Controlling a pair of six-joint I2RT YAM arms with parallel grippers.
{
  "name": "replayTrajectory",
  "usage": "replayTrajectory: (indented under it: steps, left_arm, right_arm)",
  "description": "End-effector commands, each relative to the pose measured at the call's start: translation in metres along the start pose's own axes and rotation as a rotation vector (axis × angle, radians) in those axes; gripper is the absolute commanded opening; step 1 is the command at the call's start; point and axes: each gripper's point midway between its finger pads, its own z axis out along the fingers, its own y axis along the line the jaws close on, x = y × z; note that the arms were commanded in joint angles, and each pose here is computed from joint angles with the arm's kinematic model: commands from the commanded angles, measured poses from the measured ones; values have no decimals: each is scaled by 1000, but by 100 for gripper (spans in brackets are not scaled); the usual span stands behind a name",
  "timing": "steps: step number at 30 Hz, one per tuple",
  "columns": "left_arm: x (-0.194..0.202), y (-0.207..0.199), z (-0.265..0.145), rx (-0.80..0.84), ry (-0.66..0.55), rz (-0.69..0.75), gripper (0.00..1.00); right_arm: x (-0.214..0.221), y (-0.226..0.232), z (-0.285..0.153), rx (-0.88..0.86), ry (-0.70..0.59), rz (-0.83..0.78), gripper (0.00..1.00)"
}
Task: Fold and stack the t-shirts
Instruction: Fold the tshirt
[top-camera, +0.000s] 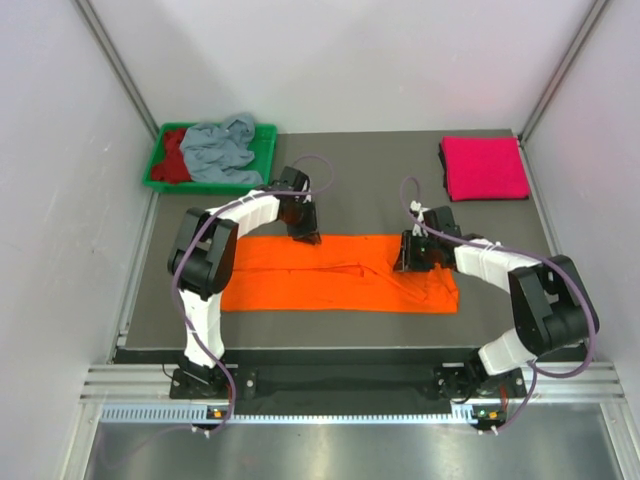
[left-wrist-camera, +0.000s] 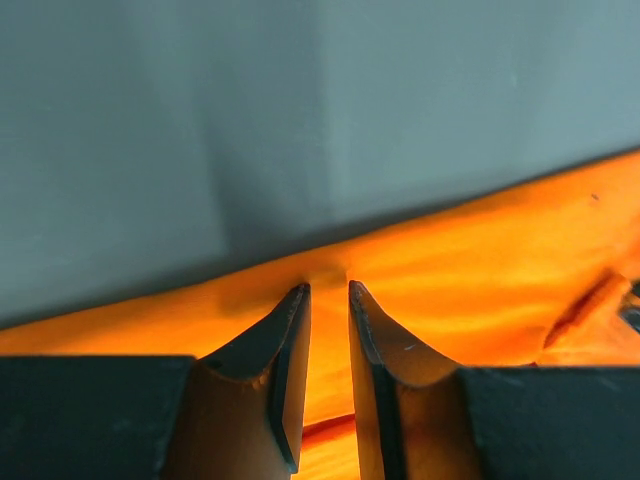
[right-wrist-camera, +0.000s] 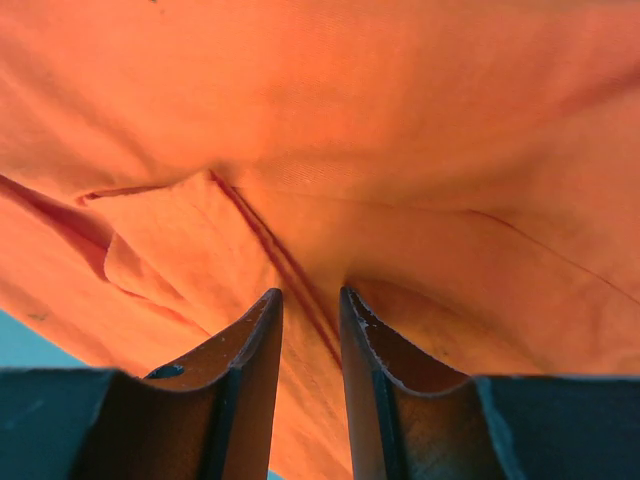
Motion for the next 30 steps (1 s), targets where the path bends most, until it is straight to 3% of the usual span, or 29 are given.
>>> replayTrajectory:
  steps: [1,6,12,19,30]
  left_arm:
    - [-2,30,4,-142,-1,16,28]
    - [-13,24,-9,-140,-40,30,28]
    - [-5,36,-6,-184,-9,24,28]
    - [5,53,7,-217,15,-8,27]
    - [3,49,10,-193,11,-14,27]
  right_arm:
    - [-20,4,-15,30,-60,-22,30]
    - [-52,-8,-36,134,-141,58,29]
    - [-100,-51,-56,247,-240,148,38]
    - [-124,-95,-50,314,-225,182,34]
    - [-127,-113,-30,275,-188,173,34]
